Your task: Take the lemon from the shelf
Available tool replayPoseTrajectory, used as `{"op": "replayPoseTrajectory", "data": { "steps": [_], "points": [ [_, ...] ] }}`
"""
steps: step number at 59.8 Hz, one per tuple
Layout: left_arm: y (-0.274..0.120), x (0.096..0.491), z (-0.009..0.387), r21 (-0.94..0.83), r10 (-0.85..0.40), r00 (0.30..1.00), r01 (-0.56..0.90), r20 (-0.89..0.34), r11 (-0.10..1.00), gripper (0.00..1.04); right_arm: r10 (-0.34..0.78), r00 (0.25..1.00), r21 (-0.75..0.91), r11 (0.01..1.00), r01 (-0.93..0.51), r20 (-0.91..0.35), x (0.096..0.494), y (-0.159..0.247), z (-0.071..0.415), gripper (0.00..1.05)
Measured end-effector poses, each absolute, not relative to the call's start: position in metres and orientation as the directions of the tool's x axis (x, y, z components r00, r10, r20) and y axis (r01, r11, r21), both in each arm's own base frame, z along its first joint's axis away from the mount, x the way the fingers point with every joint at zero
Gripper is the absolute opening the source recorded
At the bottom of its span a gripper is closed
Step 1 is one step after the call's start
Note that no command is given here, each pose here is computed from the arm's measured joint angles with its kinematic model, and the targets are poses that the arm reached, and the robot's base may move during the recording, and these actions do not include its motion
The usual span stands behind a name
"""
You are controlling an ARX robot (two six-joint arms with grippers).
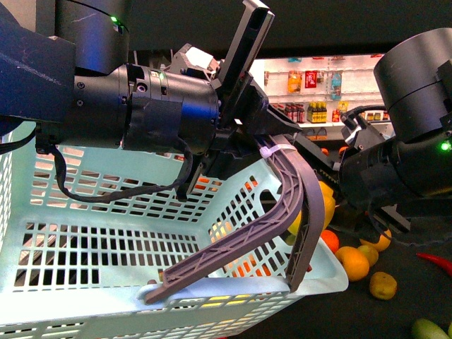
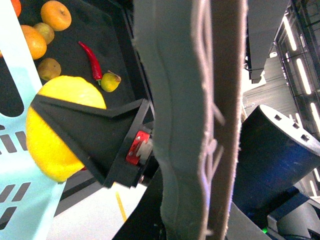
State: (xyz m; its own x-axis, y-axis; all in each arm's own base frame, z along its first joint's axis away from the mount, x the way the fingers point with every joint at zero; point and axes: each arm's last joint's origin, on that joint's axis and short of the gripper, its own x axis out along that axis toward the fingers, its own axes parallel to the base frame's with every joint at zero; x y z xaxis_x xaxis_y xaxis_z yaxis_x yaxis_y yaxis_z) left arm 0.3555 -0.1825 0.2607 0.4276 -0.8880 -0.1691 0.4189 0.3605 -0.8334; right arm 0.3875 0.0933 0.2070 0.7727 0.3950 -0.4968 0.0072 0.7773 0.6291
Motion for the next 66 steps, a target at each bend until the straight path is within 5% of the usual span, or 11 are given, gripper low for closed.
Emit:
{"op": "replayPoseTrajectory", "data": {
  "steps": [4, 20, 35, 50, 66],
  "points": [
    [-0.182, 0.355, 0.261, -0.833, -0.888, 0.428, 0.419, -0.169, 0.361, 0.1, 0.402, 0.765, 0.628, 0.778, 0.005, -0.504, 0.385, 0.096, 0.204, 0.67],
    [-0.183, 0.355, 0.261, -0.834, -0.889, 0.425, 0.419, -0.169, 0.359, 0.1, 0.399, 0.766, 0.624, 0.782, 0.004, -0.505, 0.383, 0.097, 0.202, 1.02],
    [-0.182, 0.356, 0.261, -0.835, -0.887, 0.429, 0.416, -0.17, 0.361, 0.1, 0.223, 0.895, 0.499, 0.867, 0.0, -0.387, 0.379, 0.052, 0.24, 1.02],
    [-0.183, 0.355, 0.261, -0.836, -0.888, 0.427, 0.414, -0.17, 0.359, 0.1, 0.111, 0.98, 0.199, 0.977, -0.077, -0.167, 0.3, -0.002, 0.302, 1.02],
    [-0.183, 0.355, 0.261, -0.837, -0.888, 0.427, 0.413, -0.169, 0.358, 0.1, 0.071, 0.995, 0.055, 0.996, -0.067, -0.065, 0.182, -0.031, 0.301, 1.02]
  ]
}}
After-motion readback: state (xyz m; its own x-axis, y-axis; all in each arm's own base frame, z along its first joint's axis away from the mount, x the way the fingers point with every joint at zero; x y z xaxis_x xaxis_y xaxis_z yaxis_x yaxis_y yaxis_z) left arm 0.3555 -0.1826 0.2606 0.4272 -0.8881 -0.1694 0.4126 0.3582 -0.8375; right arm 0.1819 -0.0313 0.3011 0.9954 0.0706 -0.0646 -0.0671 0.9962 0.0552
